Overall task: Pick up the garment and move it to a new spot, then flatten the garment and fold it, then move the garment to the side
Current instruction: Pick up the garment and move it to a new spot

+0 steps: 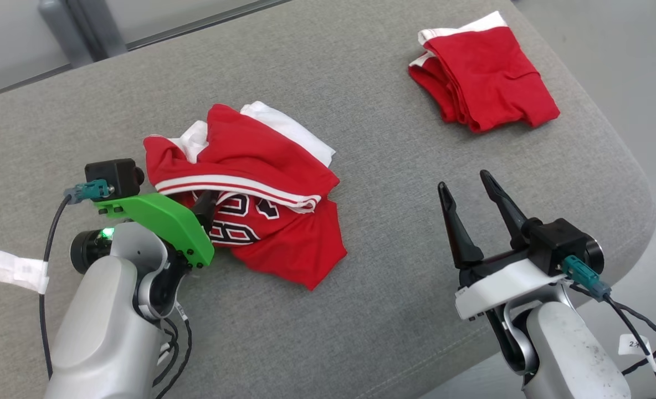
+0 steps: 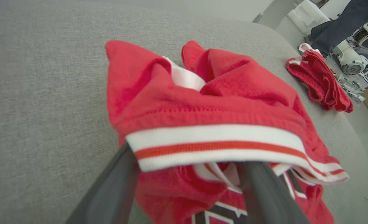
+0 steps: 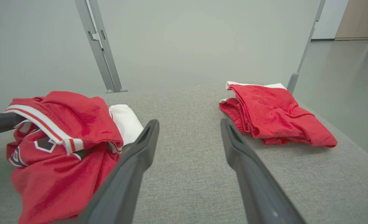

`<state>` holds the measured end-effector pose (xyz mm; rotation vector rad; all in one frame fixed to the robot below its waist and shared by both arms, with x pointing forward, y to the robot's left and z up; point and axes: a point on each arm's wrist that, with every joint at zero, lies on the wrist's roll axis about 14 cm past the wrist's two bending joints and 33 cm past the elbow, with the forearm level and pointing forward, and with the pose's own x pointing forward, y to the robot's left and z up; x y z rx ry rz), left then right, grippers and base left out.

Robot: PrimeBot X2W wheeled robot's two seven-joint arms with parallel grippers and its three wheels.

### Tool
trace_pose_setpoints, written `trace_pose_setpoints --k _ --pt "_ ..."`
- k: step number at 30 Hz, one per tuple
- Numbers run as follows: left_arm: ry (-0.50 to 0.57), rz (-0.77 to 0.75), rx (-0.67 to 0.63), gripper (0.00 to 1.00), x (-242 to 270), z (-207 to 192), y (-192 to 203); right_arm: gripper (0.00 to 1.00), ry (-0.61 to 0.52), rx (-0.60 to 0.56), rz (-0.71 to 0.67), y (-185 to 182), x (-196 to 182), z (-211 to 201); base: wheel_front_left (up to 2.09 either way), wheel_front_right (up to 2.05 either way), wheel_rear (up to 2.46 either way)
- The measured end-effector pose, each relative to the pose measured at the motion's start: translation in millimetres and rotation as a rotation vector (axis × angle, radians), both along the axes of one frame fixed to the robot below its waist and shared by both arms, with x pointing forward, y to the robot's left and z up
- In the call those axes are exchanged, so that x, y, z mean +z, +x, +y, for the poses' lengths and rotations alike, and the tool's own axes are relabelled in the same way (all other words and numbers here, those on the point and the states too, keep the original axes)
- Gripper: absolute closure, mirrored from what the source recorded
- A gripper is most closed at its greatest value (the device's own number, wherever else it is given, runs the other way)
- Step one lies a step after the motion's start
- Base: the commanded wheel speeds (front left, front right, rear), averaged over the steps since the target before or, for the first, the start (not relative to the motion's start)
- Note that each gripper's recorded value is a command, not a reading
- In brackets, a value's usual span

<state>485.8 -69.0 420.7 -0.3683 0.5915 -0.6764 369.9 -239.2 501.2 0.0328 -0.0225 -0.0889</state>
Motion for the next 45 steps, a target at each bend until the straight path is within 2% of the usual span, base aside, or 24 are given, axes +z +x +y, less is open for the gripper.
trace_pose_setpoints --k 8,18,22,27,34,45 --pt "-0.075 -0.174 0.154 0.00 26.3 40.6 6.5 0.00 0.012 0.026 0.000 6.2 -2.0 6.1 0.00 0.00 0.00" --pt "-0.096 -0.314 0.420 0.00 33.5 132.3 -36.5 0.00 0.047 0.070 -0.031 10.5 4.9 23.2 0.00 0.00 0.00" --pt "-0.070 -0.355 0.521 0.00 36.7 170.2 -62.8 0.00 0.057 0.101 -0.046 11.4 7.4 34.5 0.00 0.00 0.00" --pt "-0.044 -0.487 0.621 0.00 69.6 208.4 -75.8 0.00 0.060 0.127 -0.046 11.7 4.2 42.6 0.00 0.00 0.00" --pt "-0.021 -0.546 0.653 0.00 83.1 218.5 -94.4 0.00 0.074 0.139 -0.024 7.2 -5.1 47.8 0.00 0.00 0.00" --pt "-0.032 -0.562 0.637 0.00 88.7 210.7 -98.9 0.00 0.078 0.141 0.003 1.4 -14.5 49.4 0.00 0.00 0.00"
